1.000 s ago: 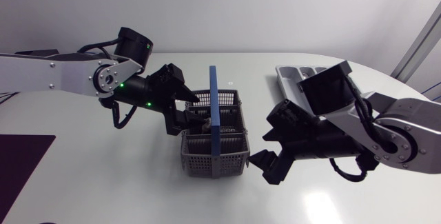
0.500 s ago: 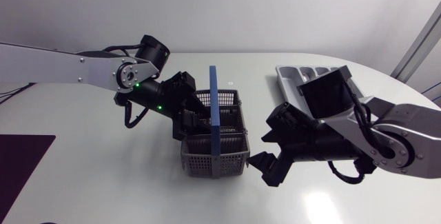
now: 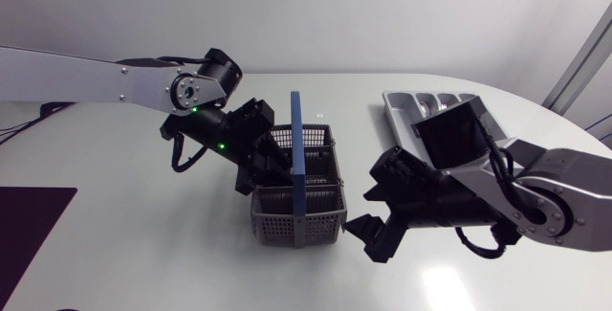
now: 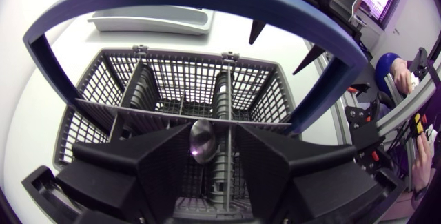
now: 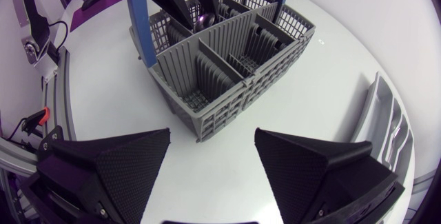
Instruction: Unload the cutlery basket into the drawer organizer.
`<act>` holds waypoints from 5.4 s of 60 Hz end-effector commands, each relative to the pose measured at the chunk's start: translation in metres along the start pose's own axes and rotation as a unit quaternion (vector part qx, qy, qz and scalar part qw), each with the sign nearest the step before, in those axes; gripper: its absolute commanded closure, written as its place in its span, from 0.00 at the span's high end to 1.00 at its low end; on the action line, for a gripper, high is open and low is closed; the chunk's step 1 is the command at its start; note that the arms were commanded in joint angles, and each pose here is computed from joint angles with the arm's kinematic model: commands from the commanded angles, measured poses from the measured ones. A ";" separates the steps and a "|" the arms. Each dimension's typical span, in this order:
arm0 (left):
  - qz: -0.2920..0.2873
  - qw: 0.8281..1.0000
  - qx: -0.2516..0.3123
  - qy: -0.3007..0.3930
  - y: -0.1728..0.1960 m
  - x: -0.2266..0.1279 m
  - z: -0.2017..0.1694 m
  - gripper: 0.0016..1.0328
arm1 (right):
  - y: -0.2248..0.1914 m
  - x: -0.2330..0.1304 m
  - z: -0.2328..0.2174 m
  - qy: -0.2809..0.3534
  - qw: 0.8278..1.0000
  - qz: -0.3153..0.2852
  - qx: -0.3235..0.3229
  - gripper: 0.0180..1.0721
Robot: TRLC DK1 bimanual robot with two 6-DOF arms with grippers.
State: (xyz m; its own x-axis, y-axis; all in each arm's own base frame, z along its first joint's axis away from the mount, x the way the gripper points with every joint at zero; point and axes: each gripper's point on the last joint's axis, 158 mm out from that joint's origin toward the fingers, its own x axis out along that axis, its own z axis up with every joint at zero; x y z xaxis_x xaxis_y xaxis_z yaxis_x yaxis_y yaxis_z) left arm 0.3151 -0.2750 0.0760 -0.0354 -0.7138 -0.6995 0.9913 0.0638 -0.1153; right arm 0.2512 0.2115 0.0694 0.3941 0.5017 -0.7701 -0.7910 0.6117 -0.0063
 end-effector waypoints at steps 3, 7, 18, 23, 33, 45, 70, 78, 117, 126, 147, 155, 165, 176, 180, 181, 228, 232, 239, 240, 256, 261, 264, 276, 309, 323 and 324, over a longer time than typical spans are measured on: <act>-0.020 1.000 0.010 0.002 -0.004 0.000 -0.003 0.35 | 0.005 0.001 -0.004 -0.001 1.000 0.006 -0.001 0.84; -0.024 1.000 0.008 0.005 -0.006 -0.001 -0.006 0.35 | 0.005 0.001 -0.005 0.000 1.000 0.006 -0.001 0.84; -0.030 1.000 0.006 0.007 -0.008 -0.002 -0.006 0.32 | 0.005 0.001 -0.005 0.000 1.000 0.006 -0.001 0.84; -0.036 0.999 0.002 0.010 -0.008 0.000 -0.006 0.28 | 0.006 0.002 -0.006 0.002 1.000 0.006 0.000 0.84; -0.058 0.998 -0.016 0.016 -0.008 0.005 -0.007 0.23 | 0.006 0.002 -0.007 0.002 1.000 0.007 -0.001 0.84; -0.083 0.996 -0.029 0.015 -0.012 0.003 -0.006 0.12 | 0.006 0.002 -0.007 0.002 1.000 0.007 -0.005 0.84; -0.093 0.995 -0.033 0.000 -0.019 -0.017 -0.004 0.03 | 0.011 0.003 -0.008 0.003 1.000 0.012 -0.008 0.86; -0.088 0.995 -0.035 -0.005 -0.018 -0.022 -0.004 0.03 | 0.019 0.004 -0.010 0.006 1.000 0.019 -0.012 0.86; -0.085 0.996 -0.032 -0.007 -0.025 -0.027 -0.011 0.97 | 0.025 0.002 -0.009 0.001 1.000 0.023 -0.016 0.86; -0.023 0.999 -0.028 -0.035 -0.009 -0.051 0.001 0.96 | 0.024 0.001 -0.008 0.000 1.000 0.021 -0.017 0.86; 0.184 0.978 -0.085 -0.056 0.079 -0.105 -0.019 0.96 | 0.025 0.002 -0.006 0.000 1.000 0.023 -0.018 0.86; 0.266 0.953 -0.125 -0.069 0.135 -0.121 -0.042 0.95 | 0.026 0.006 -0.007 0.006 1.000 0.016 -0.026 0.86; 0.312 0.939 -0.147 -0.015 0.180 -0.100 -0.086 0.94 | 0.024 0.015 -0.009 0.018 0.999 0.004 -0.035 0.86; 0.307 0.938 -0.163 0.011 0.201 -0.076 -0.109 0.93 | 0.017 0.024 -0.007 0.021 0.999 -0.012 -0.036 0.86; 0.302 0.939 -0.164 0.013 0.199 -0.074 -0.110 0.93 | 0.013 0.030 -0.006 0.022 0.999 -0.020 -0.037 0.86; 0.301 0.940 -0.164 0.012 0.198 -0.073 -0.110 0.93 | 0.011 0.031 -0.005 0.022 0.999 -0.022 -0.037 0.86; 0.180 0.980 -0.080 -0.004 0.052 -0.059 -0.088 0.93 | -0.103 0.051 0.029 0.017 0.992 -0.120 0.021 0.86; 0.173 0.982 -0.077 -0.001 0.038 -0.057 -0.090 0.93 | -0.116 0.055 0.032 0.019 0.992 -0.126 0.023 0.86; 0.160 0.985 -0.068 0.002 0.009 -0.051 -0.091 0.93 | -0.133 0.063 0.039 0.021 0.991 -0.133 0.025 0.86; 0.157 0.985 -0.065 0.002 0.005 -0.050 -0.090 0.93 | -0.136 0.065 0.040 0.022 0.990 -0.135 0.026 0.86; 0.134 0.990 -0.049 0.014 -0.032 -0.039 -0.088 0.93 | -0.156 0.079 0.050 0.031 0.988 -0.149 0.023 0.86; 0.132 0.990 -0.051 0.017 -0.034 -0.038 -0.089 0.93 | -0.161 0.078 0.047 0.039 0.985 -0.165 0.020 0.86; 0.138 0.989 -0.051 0.021 -0.033 -0.040 -0.091 0.93 | -0.167 0.076 0.042 0.047 0.982 -0.182 0.020 0.86; 0.166 0.985 -0.054 0.015 -0.034 -0.059 -0.091 0.95 | -0.169 0.030 0.041 0.042 0.965 -0.260 -0.003 0.86; 0.226 0.973 -0.041 -0.011 -0.051 -0.098 -0.068 0.95 | -0.057 -0.016 0.083 0.010 0.973 -0.224 -0.058 0.85; 0.236 0.971 -0.042 -0.011 -0.061 -0.104 -0.071 0.95 | -0.041 0.012 0.089 0.044 0.973 -0.216 -0.068 0.85; 0.237 0.970 -0.042 -0.011 -0.061 -0.104 -0.071 0.95 | -0.041 0.013 0.089 0.046 0.973 -0.216 -0.069 0.85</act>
State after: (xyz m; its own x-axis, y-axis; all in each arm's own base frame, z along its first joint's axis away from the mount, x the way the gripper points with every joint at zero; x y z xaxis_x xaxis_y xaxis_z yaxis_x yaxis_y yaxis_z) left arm 0.2585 -0.1579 0.1158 0.4403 -0.6147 -0.6544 0.8831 0.4282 0.1919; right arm 0.3270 0.2407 0.1218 0.6745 0.1744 -0.7173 -0.6263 0.6496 -0.4310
